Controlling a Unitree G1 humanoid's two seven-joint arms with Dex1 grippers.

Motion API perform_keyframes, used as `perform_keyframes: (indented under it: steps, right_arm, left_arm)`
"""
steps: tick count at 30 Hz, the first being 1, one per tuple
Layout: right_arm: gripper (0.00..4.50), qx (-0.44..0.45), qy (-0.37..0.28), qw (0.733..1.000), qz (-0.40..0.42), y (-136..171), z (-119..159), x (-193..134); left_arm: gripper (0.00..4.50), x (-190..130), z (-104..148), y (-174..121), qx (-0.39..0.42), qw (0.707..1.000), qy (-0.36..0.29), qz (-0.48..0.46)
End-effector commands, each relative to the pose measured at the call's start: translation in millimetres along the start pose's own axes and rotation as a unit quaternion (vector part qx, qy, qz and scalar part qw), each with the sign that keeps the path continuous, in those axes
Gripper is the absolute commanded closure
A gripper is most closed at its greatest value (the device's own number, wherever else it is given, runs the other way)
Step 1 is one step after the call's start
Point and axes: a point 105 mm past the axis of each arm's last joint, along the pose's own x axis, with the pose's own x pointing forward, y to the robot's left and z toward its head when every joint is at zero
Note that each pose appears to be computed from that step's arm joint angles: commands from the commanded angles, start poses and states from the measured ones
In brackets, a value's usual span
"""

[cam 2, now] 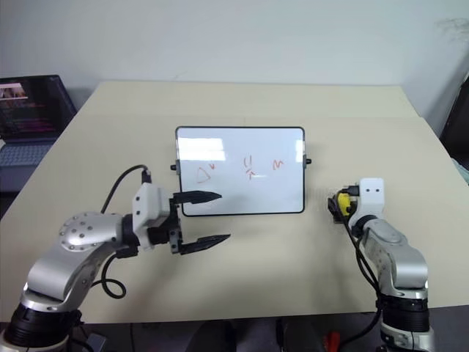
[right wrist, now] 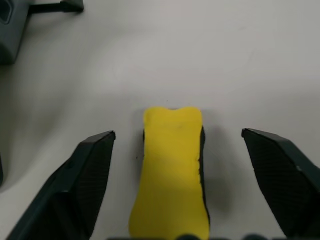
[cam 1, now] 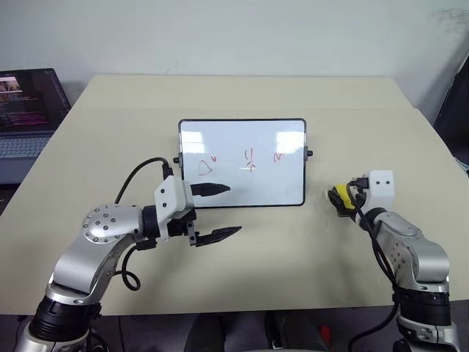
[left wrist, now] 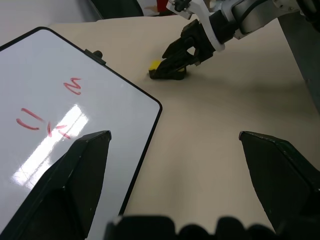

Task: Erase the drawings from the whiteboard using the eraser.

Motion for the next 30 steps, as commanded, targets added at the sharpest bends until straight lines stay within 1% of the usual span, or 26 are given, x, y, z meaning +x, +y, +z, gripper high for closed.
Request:
perform_keyframes:
  steps: [1,3,7,8,14,18,20,22,25,30]
  right_arm:
    - [1.25,0.0,-0.024,1.0,-0.008,-4,9,0]
    - [2.01,0.003,-0.021,1.0,-0.005,-4,7,2]
    - [3.39,0.001,-0.016,1.0,-0.003,-2,5,4]
    - [3.54,0.001,-0.014,1.0,-0.002,-2,5,5]
    - [3.54,-0.013,-0.024,1.0,-0.001,-1,7,5]
    - [3.54,-0.038,-0.041,0.998,0.015,3,13,-1]
    - [3.54,-0.055,-0.054,0.996,0.039,11,19,-9]
    - [3.54,-0.069,-0.071,0.992,0.078,24,27,-20]
    - [3.54,-0.085,-0.084,0.983,0.141,45,36,-34]
    - [3.54,-0.13,-0.096,0.948,0.275,99,50,-59]
  left_arm:
    - [0.0,0,8,0,0.016,1.0,-0.014,0.0]
    - [0.0,0,9,0,0.015,1.0,-0.014,0.001]
    - [0.0,0,8,0,0.014,1.0,-0.011,0.002]
    - [0.0,0,8,-1,0.012,1.0,-0.011,0.003]
    - [0.0,-1,4,-3,-0.002,1.0,-0.008,0.016]
    - [0.0,-10,-3,3,-0.026,0.998,-0.003,0.056]
    - [0.0,-18,-11,11,-0.043,0.994,0.007,0.099]
    - [0.0,-27,-19,16,-0.059,0.988,0.02,0.142]
    - [0.0,-37,-24,22,-0.06,0.98,0.033,0.188]
    - [0.0,-63,-34,30,-0.072,0.964,0.068,0.246]
